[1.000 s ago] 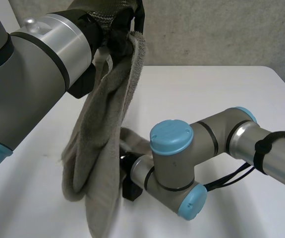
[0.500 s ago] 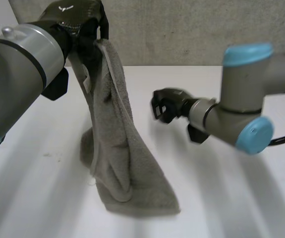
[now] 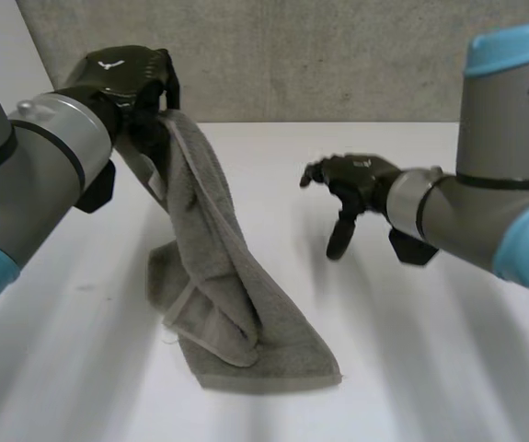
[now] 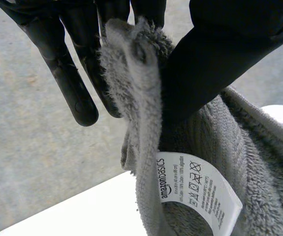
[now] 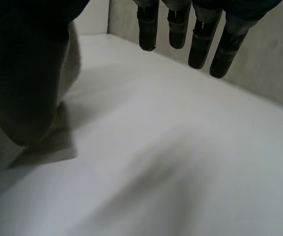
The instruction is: Fold the towel.
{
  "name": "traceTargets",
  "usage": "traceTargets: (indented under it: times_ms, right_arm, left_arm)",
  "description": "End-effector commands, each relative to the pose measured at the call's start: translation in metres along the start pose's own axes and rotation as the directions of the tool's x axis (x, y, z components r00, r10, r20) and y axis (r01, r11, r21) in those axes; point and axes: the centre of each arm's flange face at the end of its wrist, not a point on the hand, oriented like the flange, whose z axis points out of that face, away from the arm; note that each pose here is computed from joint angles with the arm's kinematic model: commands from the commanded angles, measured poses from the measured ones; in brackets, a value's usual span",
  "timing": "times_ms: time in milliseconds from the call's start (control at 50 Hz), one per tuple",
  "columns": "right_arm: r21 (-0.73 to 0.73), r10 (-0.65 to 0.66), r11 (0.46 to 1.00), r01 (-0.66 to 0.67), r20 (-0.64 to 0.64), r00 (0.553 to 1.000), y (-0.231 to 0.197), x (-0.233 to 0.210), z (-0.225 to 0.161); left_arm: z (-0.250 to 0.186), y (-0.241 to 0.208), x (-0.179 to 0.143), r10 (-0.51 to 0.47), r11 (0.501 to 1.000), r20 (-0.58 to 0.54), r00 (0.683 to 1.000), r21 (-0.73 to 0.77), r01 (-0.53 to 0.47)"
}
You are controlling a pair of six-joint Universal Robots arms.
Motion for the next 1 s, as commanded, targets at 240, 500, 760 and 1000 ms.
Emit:
traceTargets:
  times_ms: [240, 500, 760, 1000]
  right_arm:
    - [-0.096, 0.419, 0.906, -0.413, 0.061, 0.906, 0.093, -0.017, -0.002]
    - [-0.231, 0.493, 0.857, -0.460, 0.107, 0.864, 0.146, -0.070, 0.021]
    - [0.378, 0.110, 0.920, -0.106, 0.011, 0.994, -0.013, -0.014, 0.026]
    - [0.709, -0.185, 0.529, 0.466, -0.440, 0.879, -0.171, -0.001, -0.033]
  left_arm:
    - [0.007, 0.005, -0.016, -0.005, 1.000, 0.044, 0.999, -0.017, 0.006]
    - [0.004, 0.007, -0.015, -0.002, 1.000, 0.044, 0.999, -0.026, 0.004]
    - [0.023, -0.012, -0.020, 0.025, 0.995, 0.059, 0.998, 0.097, -0.030]
    - [0.052, -0.115, -0.024, 0.119, 0.860, 0.159, 0.980, 0.477, -0.182]
